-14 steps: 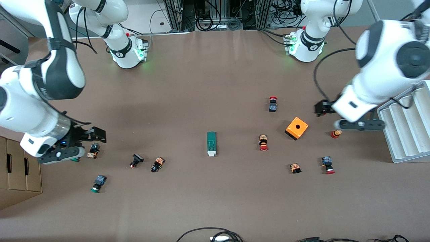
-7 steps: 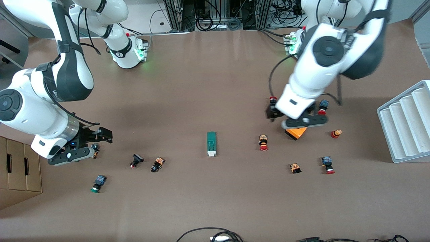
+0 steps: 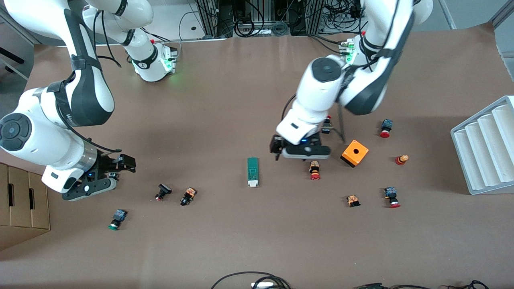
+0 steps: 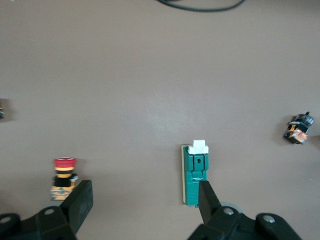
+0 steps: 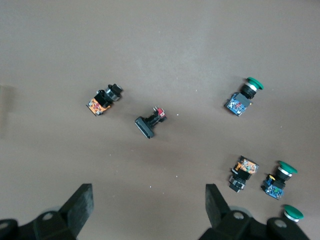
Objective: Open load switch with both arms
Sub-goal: 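Move the left gripper over the green load switch and lower it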
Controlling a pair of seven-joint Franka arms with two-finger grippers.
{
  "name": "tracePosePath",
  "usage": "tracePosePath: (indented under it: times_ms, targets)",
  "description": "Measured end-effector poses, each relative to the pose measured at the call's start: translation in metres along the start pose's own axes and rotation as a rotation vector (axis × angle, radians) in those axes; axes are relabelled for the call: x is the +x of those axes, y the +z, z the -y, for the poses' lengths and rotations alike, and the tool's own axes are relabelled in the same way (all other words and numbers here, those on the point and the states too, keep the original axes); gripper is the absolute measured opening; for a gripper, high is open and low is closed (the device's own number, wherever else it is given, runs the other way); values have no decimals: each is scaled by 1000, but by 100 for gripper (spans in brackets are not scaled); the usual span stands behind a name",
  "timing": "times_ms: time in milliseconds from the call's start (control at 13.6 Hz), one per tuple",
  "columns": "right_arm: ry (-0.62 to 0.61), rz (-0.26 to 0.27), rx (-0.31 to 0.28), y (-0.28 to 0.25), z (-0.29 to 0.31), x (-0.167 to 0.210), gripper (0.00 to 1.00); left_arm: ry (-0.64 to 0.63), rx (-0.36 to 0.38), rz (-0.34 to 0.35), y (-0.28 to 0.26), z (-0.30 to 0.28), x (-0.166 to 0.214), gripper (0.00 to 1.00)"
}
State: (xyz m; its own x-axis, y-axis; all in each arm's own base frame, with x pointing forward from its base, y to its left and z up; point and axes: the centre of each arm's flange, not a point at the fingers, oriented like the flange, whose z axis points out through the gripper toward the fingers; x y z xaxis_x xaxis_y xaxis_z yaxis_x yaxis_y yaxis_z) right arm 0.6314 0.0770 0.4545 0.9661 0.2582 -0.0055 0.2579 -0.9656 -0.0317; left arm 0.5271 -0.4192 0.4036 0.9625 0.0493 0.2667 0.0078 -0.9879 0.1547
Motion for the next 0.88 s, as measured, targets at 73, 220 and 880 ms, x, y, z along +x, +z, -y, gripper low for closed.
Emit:
tracePosePath:
  times_ms: [73,220,880]
  targets:
    - [1,-2,0,0,0,0,100,-2,27,-25,12,-14,-14,93]
    - [11,-3,-2,0,-6,-1,100,-16,88,-97,32,-38,-42,93]
    - [257,-19,15,-6,-39,-3,100,-48,160,-331,110,-87,-112,93]
